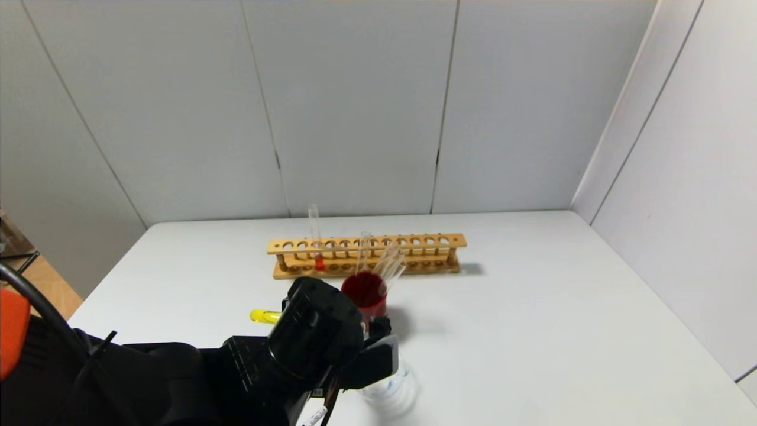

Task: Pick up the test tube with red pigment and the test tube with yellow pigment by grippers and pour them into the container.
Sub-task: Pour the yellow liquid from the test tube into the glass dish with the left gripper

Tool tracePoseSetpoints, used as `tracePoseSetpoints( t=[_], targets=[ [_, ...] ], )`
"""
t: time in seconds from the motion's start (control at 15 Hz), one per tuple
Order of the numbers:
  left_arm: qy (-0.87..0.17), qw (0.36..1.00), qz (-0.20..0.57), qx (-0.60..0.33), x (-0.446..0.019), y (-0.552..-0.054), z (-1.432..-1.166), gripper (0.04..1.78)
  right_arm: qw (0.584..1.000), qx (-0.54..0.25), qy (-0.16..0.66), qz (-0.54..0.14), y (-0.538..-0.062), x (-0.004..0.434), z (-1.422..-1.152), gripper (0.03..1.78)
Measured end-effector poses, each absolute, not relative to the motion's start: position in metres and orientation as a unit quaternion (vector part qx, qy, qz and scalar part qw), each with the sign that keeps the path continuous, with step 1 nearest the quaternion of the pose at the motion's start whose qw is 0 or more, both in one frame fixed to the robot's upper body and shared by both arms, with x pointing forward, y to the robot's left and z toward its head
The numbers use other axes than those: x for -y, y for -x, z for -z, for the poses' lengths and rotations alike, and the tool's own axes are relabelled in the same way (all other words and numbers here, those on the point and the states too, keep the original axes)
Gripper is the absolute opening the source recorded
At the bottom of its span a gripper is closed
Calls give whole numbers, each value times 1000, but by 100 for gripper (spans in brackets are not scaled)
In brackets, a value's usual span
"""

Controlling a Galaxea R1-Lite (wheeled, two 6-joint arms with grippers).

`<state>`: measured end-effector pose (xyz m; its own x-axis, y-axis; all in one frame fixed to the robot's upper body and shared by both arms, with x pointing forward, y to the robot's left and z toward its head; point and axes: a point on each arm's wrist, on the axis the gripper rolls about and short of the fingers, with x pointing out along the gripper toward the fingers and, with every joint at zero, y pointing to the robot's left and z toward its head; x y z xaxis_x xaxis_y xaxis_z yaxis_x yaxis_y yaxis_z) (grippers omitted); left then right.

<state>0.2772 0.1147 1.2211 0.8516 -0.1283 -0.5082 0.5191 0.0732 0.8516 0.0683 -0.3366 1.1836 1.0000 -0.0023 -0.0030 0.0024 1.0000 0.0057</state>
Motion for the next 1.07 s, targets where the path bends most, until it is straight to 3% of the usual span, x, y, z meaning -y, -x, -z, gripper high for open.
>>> tracePoseSetpoints(
  t=[0.67,1.07],
  targets=[
    [-678,690,216,-131,-125,-287,-1237,31,1000,-1,-3,1,-68,337,-1184,174],
    [-705,659,226,-132,-113,-296,-1227,31,1000,-2,-3,1,-68,337,-1184,174]
  ],
)
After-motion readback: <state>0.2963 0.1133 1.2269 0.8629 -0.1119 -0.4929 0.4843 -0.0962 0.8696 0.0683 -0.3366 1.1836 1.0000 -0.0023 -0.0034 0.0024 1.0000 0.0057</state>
